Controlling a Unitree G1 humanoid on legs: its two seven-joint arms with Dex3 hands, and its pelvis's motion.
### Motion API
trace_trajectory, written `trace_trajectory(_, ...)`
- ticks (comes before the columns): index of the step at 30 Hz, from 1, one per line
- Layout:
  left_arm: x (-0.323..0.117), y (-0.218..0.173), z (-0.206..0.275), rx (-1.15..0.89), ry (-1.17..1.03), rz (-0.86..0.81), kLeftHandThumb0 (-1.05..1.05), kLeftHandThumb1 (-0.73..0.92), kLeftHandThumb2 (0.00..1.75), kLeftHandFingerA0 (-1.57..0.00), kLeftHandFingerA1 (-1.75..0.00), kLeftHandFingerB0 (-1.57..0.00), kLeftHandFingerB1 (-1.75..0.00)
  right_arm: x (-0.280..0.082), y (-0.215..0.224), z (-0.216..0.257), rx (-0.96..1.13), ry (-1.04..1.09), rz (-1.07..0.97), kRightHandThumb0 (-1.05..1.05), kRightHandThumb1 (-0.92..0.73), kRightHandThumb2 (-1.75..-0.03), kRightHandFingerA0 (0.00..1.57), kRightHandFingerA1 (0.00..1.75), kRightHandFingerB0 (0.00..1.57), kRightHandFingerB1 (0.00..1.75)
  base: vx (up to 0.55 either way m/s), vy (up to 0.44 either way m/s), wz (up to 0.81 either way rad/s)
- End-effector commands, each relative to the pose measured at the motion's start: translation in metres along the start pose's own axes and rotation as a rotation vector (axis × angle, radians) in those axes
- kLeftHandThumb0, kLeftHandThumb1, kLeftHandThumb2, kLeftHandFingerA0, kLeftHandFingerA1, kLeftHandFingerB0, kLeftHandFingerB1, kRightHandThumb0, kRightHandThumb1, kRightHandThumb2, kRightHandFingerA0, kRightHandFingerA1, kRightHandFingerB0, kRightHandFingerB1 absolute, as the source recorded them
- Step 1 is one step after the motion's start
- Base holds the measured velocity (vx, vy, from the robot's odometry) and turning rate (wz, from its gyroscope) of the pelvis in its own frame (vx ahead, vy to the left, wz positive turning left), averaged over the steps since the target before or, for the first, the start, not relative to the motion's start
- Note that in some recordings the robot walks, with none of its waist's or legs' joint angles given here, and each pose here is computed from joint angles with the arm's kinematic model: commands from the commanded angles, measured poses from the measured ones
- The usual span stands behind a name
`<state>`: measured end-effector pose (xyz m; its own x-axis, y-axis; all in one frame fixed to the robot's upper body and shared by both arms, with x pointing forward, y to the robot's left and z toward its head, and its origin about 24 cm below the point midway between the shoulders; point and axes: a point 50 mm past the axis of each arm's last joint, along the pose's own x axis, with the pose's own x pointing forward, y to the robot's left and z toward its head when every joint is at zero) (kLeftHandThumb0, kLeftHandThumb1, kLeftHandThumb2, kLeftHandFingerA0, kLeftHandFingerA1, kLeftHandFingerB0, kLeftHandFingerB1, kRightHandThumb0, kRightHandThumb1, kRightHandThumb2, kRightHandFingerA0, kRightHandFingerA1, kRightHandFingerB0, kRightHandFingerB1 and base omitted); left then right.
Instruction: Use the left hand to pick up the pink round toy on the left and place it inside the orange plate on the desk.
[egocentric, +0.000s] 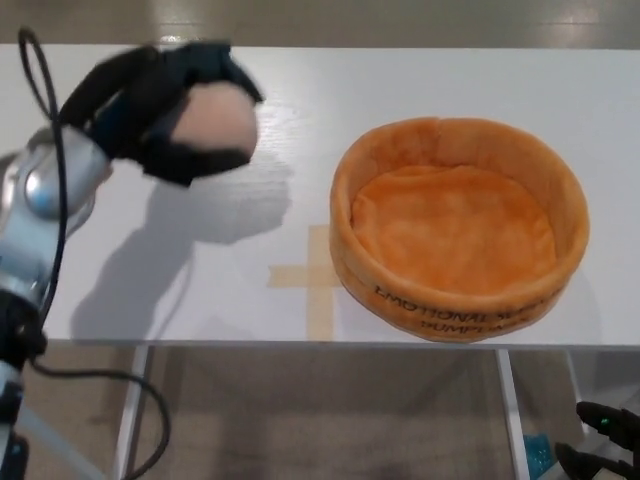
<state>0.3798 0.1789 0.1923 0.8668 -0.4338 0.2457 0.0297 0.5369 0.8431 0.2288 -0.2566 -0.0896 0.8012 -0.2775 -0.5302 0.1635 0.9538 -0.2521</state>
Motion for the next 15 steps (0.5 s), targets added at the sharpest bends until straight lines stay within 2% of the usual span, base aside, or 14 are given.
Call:
trace_trajectory(1,0.028,0.01,0.042,0.017,-0.14,0.004,-0.31,0.81,0.64,-0.71,-1.57,-0.73,-1.09,-0.005,0.004,-0.013,0.011,0.051,0.003,-0.25,-0.58,-0.57,0.51,0.39,0.47,0.41,0.0,0.0,0.0)
trace_trajectory(3,0.033,0.009,0.051,0.049,-0.17,-0.007,-0.31,0.81,0.64,-0.71,-1.57,-0.73,-1.09,-0.005,0.004,-0.013,0.015,0.054,0.006,-0.25,-0.58,-0.57,0.51,0.39,0.47,0.41,0.0,0.0,0.0)
trace_trajectory(4,0.039,0.007,0.058,0.048,-0.187,-0.004,-0.34,0.81,0.65,-0.82,-1.66,-0.7,-1.33,-0.004,0.004,-0.013,0.014,0.051,0.007,-0.25,-0.58,-0.57,0.53,0.4,0.48,0.41,0.0,0.0,0.0)
trace_trajectory(5,0.043,0.006,0.064,0.048,-0.2,-0.002,-0.34,0.81,0.65,-0.82,-1.66,-0.7,-1.33,-0.004,0.005,-0.012,0.013,0.049,0.007,-0.25,-0.58,-0.57,0.53,0.4,0.48,0.41,0.0,0.0,0.0)
trace_trajectory(6,0.05,0.002,0.073,0.064,-0.213,-0.015,-0.31,0.77,0.66,-0.71,-1.55,-0.71,-1.14,-0.004,0.006,-0.011,0.011,0.047,0.007,-0.24,-0.58,-0.57,0.53,0.4,0.48,0.41,0.0,0.0,0.0)
trace_trajectory(7,0.055,-0.001,0.079,0.077,-0.221,-0.025,-0.31,0.77,0.66,-0.71,-1.55,-0.71,-1.14,-0.004,0.006,-0.011,0.01,0.046,0.006,-0.24,-0.58,-0.57,0.53,0.4,0.48,0.41,0.0,0.0,0.0)
trace_trajectory(8,0.061,-0.005,0.086,0.081,-0.23,-0.034,-0.31,0.76,0.65,-0.75,-1.62,-0.81,-0.79,-0.004,0.006,-0.011,0.01,0.043,0.008,-0.26,-0.57,-0.57,0.53,0.41,0.48,0.42,0.0,0.0,0.0)
trace_trajectory(15,0.078,-0.02,0.105,0.102,-0.24,-0.066,-0.29,0.75,0.62,-0.78,-1.63,-0.87,-0.8,-0.003,0.006,-0.009,-0.008,0.035,0.006,-0.27,-0.57,-0.57,0.54,0.41,0.48,0.42,0.0,0.0,0.0)
